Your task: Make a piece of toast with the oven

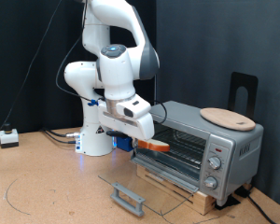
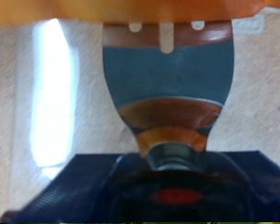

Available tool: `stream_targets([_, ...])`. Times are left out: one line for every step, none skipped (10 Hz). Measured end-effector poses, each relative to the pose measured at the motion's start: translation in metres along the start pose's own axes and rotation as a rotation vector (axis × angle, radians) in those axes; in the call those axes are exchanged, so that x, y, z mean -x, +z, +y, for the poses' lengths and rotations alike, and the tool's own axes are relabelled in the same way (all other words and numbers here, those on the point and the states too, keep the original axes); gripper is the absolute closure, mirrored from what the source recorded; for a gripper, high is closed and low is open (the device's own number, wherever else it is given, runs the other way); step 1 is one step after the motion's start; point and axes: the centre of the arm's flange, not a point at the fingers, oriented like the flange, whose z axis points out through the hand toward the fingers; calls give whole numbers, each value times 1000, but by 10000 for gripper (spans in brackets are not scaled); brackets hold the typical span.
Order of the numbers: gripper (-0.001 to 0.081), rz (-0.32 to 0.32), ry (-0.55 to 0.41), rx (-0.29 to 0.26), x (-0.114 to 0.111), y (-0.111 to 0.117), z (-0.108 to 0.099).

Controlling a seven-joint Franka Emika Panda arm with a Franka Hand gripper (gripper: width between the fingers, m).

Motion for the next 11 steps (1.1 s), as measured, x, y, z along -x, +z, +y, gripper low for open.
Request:
stream_targets([382,7,11,4,-11,2,-2])
stream_targets([382,14,20,6,-20,3,-5])
stream_targets([382,11,26,8,-26,4,-7])
stream_targets([382,7,19,8,-32,5,-8])
stream_targets([382,3,7,7,-37,6,-10])
stream_targets([382,0,1,4,-40,7,-11])
stream_targets([382,-5,10,1,-43,8,-13])
stream_targets([382,-21,11,2,-46,8,-14])
stream_targets([382,-45,2,7,-49,8,-15])
stream_targets([382,-64,-7,7,-51,9,-16])
stream_targets([382,-71,-15,3,-54,9,-17])
